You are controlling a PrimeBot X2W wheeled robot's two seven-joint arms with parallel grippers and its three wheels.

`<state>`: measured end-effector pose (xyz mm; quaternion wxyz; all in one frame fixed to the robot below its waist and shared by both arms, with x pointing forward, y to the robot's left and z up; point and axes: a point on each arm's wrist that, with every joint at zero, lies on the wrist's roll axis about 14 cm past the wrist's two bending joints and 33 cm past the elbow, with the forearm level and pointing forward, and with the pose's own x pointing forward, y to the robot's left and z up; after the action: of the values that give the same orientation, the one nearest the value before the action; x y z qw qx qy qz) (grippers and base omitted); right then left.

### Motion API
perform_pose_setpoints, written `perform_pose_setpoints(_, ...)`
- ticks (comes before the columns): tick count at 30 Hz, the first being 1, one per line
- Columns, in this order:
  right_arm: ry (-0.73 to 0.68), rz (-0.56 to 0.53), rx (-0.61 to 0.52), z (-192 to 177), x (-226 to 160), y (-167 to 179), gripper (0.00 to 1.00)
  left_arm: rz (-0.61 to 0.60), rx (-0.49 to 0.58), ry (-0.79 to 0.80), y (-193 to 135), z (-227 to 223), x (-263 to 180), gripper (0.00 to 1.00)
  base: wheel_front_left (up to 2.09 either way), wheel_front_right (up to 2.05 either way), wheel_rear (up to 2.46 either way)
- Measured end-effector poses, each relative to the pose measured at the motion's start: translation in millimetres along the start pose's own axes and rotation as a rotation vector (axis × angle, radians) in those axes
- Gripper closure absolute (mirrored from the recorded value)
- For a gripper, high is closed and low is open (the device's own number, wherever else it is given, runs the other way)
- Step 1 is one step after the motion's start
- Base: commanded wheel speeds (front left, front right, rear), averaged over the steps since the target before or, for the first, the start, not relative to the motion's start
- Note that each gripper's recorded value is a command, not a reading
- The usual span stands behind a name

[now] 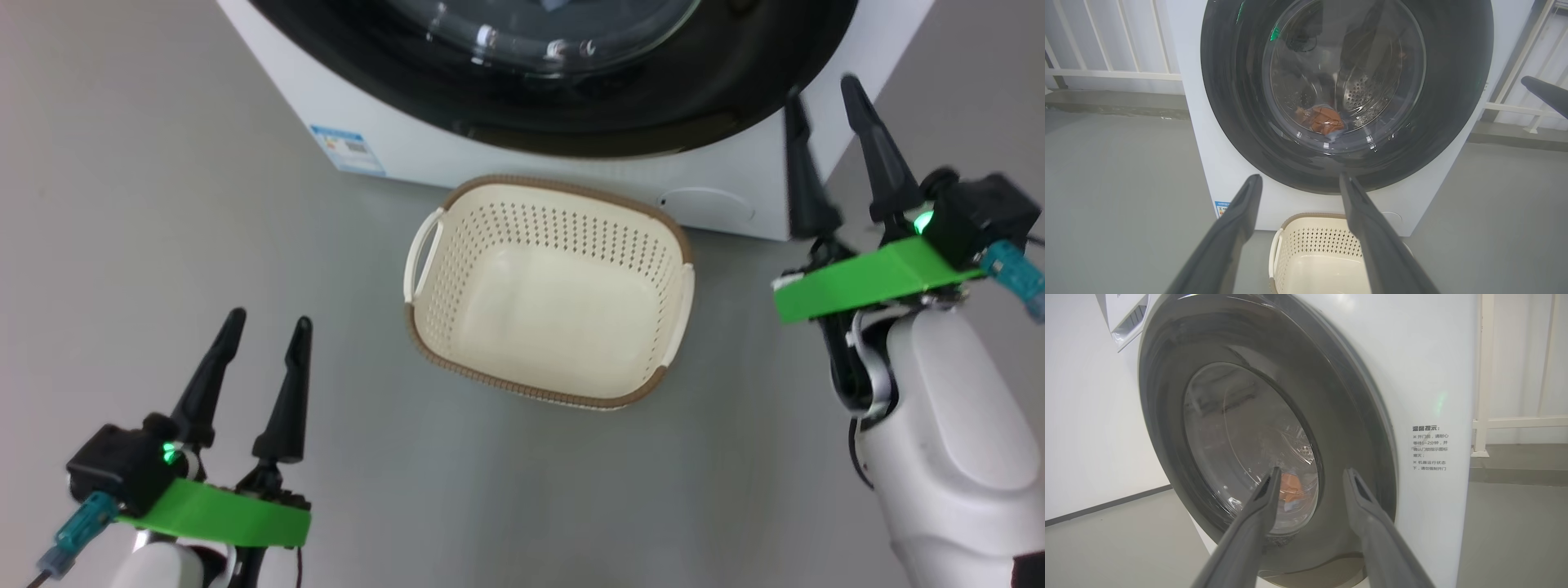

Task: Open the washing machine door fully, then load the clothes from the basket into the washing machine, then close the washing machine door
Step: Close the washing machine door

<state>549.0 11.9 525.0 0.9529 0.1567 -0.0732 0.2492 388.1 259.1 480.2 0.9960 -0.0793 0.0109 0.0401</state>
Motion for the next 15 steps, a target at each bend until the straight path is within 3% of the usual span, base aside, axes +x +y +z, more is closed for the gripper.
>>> perform_pose_setpoints(15, 0.014, -0.138, -0.063, 28, -79, -29, 0.0, -0.049, 0.028, -0.035, -7, 12, -14, 0.0, 0.0, 0.0, 0.0)
